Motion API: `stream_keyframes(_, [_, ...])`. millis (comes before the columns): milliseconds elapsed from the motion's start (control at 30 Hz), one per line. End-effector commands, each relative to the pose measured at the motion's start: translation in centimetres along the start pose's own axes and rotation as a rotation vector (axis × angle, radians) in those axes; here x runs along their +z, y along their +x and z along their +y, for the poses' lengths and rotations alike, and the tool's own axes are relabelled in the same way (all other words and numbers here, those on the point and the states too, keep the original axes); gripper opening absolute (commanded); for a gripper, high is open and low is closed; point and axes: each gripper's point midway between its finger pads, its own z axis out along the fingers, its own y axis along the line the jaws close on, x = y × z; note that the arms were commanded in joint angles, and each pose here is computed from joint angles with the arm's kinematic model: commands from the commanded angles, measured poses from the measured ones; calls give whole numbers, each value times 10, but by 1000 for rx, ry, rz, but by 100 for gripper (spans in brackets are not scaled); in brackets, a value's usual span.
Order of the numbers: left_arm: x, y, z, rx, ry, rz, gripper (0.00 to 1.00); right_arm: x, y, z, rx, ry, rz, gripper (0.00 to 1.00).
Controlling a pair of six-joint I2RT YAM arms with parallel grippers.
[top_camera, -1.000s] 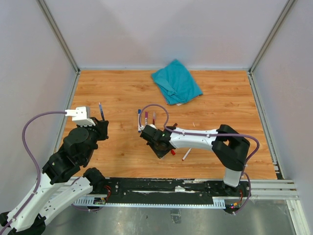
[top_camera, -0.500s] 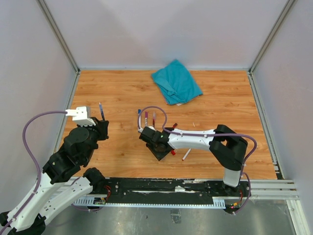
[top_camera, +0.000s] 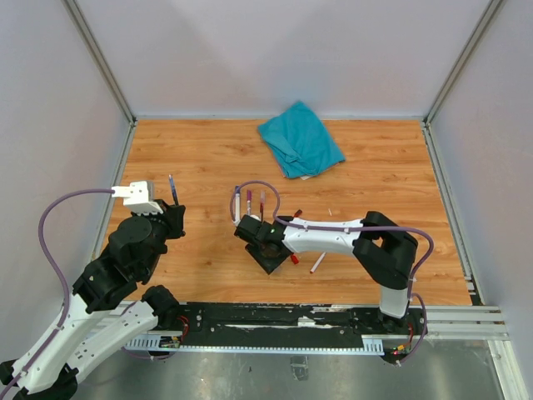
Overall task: Insert the pens into the pen caps
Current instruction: Insert the pen cap onto the pen.
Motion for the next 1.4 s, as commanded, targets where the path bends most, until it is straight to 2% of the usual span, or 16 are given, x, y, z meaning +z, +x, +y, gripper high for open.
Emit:
stream_keyframes(0, [2, -1, 1, -4, -13, -9, 1, 4, 8, 4, -48, 3, 43, 41])
stream_keyframes(333, [2, -1, 2, -7, -14, -12, 1, 7, 21, -2, -99, 30, 113, 30])
stream_keyframes(467, [2, -1, 2, -8, -15, -12, 1, 10, 24, -3, -103, 32, 136, 15])
stream_keyframes(633, [3, 0, 2, -5, -16, -9, 1, 6, 20, -4, -84, 41, 115, 1])
stream_keyframes(800, [4, 1, 2, -3, -21, -7, 4, -8, 9, -6, -55, 31, 29, 1])
stream_keyframes(1000, [4, 2, 2, 0, -19, -5, 5, -31, -9, 2, -166, -66, -115, 1])
stream_keyframes(1067, [4, 2, 1, 1, -17, -3, 2, -39, -15, 0, -183, -70, -167, 1])
stream_keyframes(1367, [5, 2, 1, 3, -13, -2, 1, -87, -43, -18, -151, -42, -494, 1])
